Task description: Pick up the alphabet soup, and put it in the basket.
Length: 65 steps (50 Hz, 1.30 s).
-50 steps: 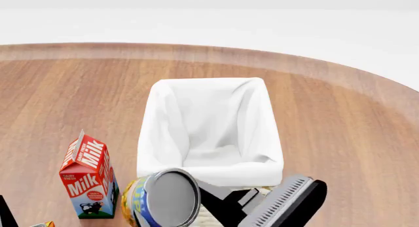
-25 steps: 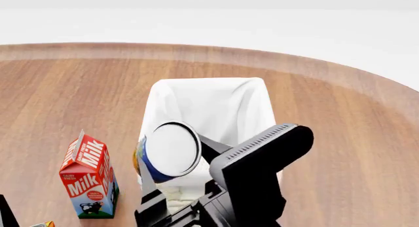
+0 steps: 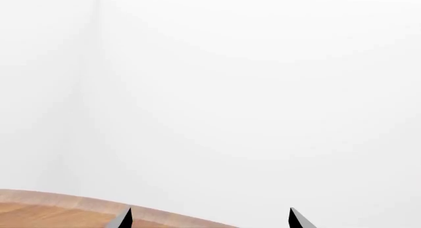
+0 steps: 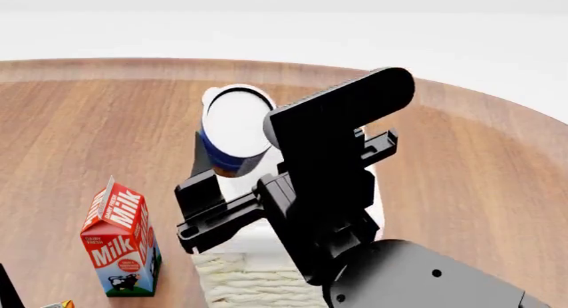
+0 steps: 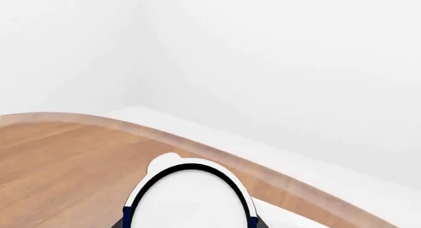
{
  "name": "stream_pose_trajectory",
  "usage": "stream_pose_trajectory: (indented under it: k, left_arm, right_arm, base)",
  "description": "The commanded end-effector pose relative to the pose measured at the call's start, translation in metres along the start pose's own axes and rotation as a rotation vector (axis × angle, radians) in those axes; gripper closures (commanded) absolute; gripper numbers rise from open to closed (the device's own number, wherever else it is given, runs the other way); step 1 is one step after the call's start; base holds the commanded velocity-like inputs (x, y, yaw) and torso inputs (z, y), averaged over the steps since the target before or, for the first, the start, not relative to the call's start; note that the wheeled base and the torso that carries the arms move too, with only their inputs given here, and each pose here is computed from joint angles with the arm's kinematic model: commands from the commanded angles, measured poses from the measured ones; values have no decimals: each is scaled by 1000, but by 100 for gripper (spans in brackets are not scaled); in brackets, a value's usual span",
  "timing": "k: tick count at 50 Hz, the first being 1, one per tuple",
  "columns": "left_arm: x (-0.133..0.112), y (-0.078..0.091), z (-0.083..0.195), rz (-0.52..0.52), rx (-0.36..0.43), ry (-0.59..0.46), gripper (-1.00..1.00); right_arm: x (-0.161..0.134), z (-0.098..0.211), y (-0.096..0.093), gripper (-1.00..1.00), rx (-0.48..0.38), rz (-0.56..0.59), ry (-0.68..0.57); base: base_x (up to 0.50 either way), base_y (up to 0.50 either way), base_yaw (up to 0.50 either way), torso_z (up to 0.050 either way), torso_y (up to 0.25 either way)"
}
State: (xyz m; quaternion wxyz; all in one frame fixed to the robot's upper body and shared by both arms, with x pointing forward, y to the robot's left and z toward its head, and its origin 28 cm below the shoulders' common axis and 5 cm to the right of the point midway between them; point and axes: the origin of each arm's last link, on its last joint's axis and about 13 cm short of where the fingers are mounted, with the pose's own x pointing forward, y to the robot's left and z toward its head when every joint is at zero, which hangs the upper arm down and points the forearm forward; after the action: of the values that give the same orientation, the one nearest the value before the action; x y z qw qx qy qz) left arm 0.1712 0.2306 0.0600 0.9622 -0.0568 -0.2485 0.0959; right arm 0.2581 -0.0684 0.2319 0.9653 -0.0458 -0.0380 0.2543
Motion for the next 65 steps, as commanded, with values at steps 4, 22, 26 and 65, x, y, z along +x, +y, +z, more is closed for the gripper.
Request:
stream_pose_trajectory:
  k: [4,22,26,65]
  left_arm:
    - [0,0,0,0,-2,2,-100]
    - [0,-1,0,-3,0,2,-100]
    - [-1,-1,-1,-7,2,3,-100]
    - [1,-4,-5,-20,55,60,-100]
  right_arm:
    - [21,21,-15,100,-51,-99,14]
    - [39,26,-20,100,-76,-154,65]
    - [47,29,-22,100,-76,-166,85]
    - [94,34,-30,100,-60,-243,237]
  base:
    - [0,0,0,0,0]
    - [0,0,0,0,1]
    - [0,0,0,0,3]
    - [0,0,0,0,1]
